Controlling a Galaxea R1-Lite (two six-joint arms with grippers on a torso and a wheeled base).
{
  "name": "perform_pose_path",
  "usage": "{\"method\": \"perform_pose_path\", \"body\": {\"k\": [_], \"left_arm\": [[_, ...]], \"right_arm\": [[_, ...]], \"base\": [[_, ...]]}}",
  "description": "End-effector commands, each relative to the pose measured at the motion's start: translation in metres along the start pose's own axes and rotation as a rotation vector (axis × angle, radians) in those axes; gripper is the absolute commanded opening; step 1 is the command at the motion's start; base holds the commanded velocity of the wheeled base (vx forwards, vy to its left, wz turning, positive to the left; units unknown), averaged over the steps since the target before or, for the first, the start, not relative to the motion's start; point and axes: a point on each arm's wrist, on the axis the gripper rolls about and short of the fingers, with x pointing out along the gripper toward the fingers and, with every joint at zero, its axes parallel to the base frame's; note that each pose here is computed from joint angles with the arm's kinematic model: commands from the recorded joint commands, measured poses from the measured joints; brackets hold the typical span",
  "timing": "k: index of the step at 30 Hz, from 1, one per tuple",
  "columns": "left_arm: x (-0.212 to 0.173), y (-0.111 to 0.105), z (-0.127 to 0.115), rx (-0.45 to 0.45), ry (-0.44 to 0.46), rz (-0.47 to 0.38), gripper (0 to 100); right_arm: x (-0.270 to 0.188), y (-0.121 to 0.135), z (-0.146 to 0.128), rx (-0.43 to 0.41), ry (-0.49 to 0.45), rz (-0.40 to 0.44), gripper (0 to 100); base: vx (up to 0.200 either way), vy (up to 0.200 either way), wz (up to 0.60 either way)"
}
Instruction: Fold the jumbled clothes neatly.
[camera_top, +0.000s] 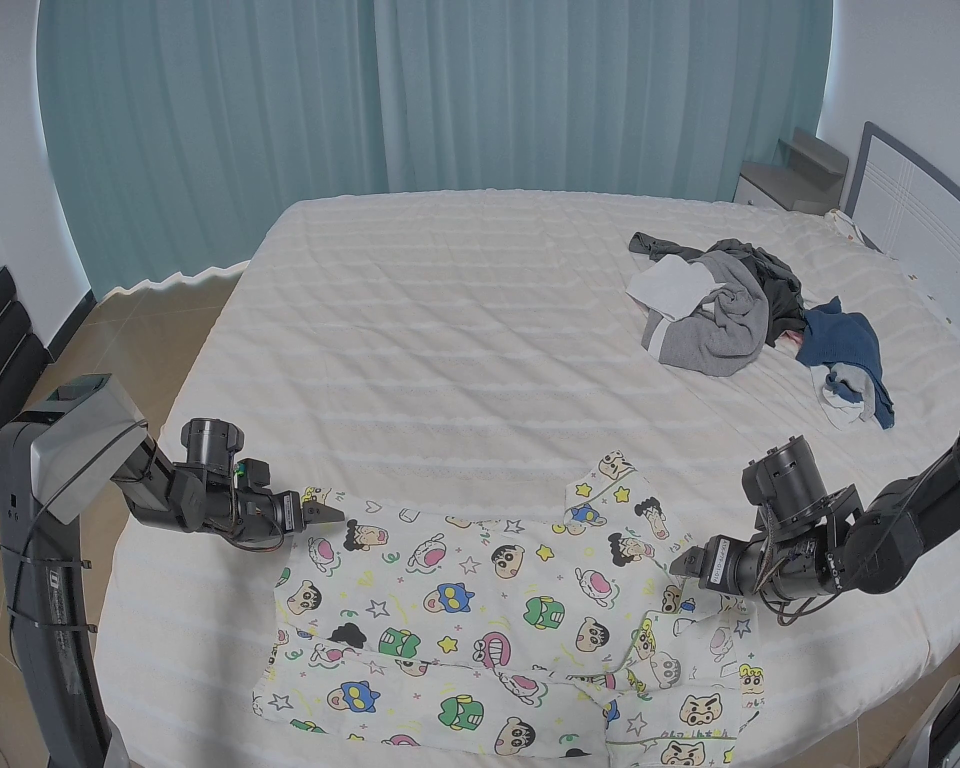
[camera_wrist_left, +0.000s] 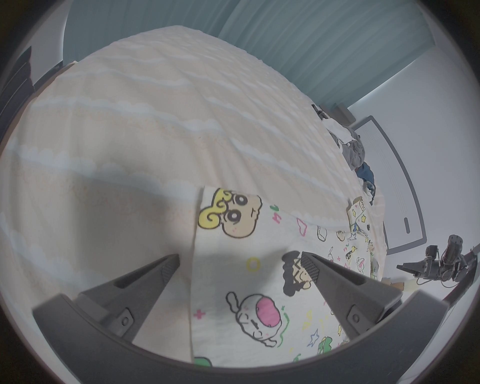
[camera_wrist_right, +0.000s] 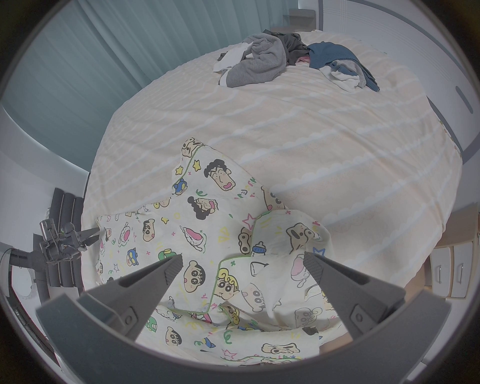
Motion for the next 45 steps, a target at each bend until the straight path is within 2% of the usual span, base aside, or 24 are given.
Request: {"method": "perform_pose_path", "body": {"k": [1,10,11,16,18,22,25,29,36,45], "left_arm": [[0.005,0.002,0.004,0.004,-0.013,-0.002,100],[0.013,-0.003,0.000,0.018,0.011,-0.041,100],[0.014,-0.005,0.000,0.021,0.013,-0.052,0],[0.014,-0.007,-0.001,0.027,0.012,-0.067,0],[0.013,-0.007,-0.001,0.028,0.010,-0.064,0],[0.002,-0.004,0.003,0.020,-0.010,-0.046,0],[-0.009,-0.002,0.009,0.020,-0.038,-0.038,0],[-0.026,0.000,0.018,0.019,-0.080,-0.019,0],[-0.030,0.003,0.012,0.006,-0.074,0.012,0],[-0.028,0.002,0.009,0.005,-0.062,0.010,0]], "right_arm": [[-0.002,0.002,-0.001,-0.006,-0.004,0.009,100],[-0.003,0.002,-0.001,-0.002,-0.004,0.011,100],[-0.002,0.001,0.001,0.000,-0.006,0.009,100],[0.011,-0.008,0.015,0.041,-0.018,-0.031,100],[0.023,-0.013,0.030,0.064,-0.030,-0.053,100],[0.047,-0.032,0.046,0.038,-0.014,-0.109,100],[0.062,-0.032,0.053,0.019,-0.007,-0.118,100],[0.087,-0.022,0.063,-0.014,0.000,-0.094,100],[0.120,-0.010,0.068,-0.049,0.037,-0.035,100],[0.140,-0.002,0.081,-0.022,0.013,0.102,100]], "base": [[0.000,0.000,0.00],[0.000,0.000,0.00],[0.000,0.000,0.00],[0.000,0.000,0.00],[0.000,0.000,0.00],[0.000,0.000,0.00],[0.000,0.000,0.00],[0.000,0.000,0.00],[0.000,0.000,0.00],[0.000,0.000,0.00]]}}
